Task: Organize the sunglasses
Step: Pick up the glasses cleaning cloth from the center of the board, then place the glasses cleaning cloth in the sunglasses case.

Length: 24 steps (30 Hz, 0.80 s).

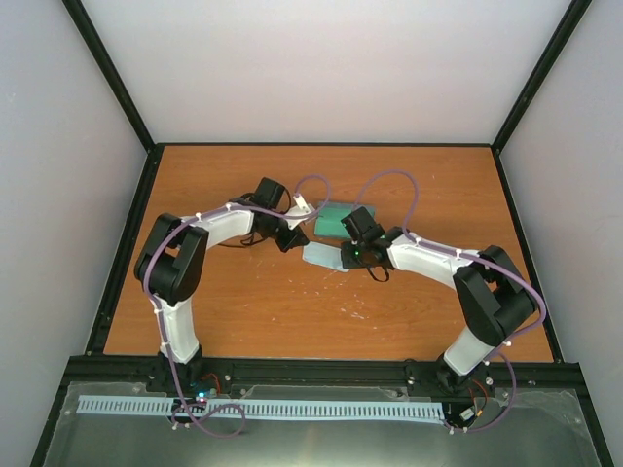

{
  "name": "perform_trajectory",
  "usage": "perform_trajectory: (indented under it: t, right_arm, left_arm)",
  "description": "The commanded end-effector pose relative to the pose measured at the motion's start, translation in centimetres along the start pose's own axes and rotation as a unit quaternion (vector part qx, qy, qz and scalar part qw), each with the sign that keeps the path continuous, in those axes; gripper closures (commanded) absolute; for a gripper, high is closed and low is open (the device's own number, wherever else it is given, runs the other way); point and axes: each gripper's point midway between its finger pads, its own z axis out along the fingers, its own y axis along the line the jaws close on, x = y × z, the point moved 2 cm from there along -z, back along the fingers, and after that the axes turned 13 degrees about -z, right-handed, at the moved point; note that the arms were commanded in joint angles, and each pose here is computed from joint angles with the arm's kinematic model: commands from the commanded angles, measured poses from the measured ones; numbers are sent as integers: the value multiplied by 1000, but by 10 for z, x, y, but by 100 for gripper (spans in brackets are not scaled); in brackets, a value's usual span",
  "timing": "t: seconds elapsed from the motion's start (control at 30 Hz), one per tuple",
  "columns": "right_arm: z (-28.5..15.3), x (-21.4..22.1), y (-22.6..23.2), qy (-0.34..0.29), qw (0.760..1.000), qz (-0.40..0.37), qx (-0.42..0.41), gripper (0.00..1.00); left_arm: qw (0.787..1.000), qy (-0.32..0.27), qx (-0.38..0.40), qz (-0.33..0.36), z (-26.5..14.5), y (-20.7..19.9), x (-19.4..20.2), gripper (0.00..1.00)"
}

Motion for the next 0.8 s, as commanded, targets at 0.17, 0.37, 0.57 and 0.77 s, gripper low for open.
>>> perform_trajectory:
  t: [0.17,0.37,0.57,0.77]
  right_arm:
    - [-4,-19,-31,-14,999,13,37,97]
    - [-3,-36,-45,-19,999,15,42,97]
    - [4,-41,-54,-12,999,18,43,97]
    - [8,-46,-61,-12,999,25,47,97]
  left_arm:
    - [1000,-20,12,-1,7,4,-31,100]
    - [999,-30,12,6,10,9,-45,100]
    - [999,-33,17,7,16,13,-54,100]
    - [999,-36,16,14,20,17,-62,100]
